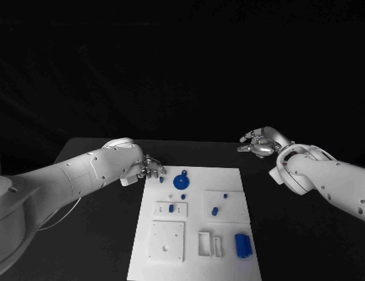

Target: Assemble the parts on the task board

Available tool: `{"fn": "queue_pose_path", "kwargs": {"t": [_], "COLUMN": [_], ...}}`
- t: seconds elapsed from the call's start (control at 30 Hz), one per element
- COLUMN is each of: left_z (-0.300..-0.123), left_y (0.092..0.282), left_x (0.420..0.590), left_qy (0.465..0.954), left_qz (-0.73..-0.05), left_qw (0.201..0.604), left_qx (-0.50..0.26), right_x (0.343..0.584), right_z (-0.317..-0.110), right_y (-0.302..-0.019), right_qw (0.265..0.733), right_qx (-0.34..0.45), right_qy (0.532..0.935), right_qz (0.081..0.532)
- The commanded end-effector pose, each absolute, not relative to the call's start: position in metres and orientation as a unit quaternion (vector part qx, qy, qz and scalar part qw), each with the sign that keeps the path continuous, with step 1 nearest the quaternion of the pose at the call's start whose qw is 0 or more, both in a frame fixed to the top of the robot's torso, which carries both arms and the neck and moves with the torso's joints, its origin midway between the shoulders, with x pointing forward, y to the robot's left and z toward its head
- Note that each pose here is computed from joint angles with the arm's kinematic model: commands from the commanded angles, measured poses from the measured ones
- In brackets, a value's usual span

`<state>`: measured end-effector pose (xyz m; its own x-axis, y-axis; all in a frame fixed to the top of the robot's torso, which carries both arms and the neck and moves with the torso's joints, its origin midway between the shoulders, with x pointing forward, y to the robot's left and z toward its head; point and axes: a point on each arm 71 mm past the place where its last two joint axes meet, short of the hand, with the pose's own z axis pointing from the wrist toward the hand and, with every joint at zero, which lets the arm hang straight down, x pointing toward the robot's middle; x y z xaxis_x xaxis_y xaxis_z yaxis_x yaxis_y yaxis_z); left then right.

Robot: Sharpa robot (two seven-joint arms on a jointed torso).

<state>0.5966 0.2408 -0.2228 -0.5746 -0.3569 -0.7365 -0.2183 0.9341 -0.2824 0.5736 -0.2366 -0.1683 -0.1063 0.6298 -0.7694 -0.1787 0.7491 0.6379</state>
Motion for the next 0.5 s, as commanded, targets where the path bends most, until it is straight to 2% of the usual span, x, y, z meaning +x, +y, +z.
{"fn": "queue_pose_path", "kwargs": {"t": [0.03, 0.5], "left_z": [-0.227, -0.2329], "left_y": [0.237, 0.2389], "left_x": [0.5945, 0.5931], "left_qy": [0.898, 0.904], "left_qz": [-0.079, -0.076], "left_qw": [0.408, 0.396], "left_qx": [-0.145, -0.143], "right_x": [0.5731, 0.5731], "right_z": [-0.1676, -0.1674], "right_y": [-0.2354, -0.2347], "right_qw": [0.648, 0.647], "right_qx": [0.165, 0.165], "right_qy": [0.674, 0.674], "right_qz": [0.316, 0.316]}}
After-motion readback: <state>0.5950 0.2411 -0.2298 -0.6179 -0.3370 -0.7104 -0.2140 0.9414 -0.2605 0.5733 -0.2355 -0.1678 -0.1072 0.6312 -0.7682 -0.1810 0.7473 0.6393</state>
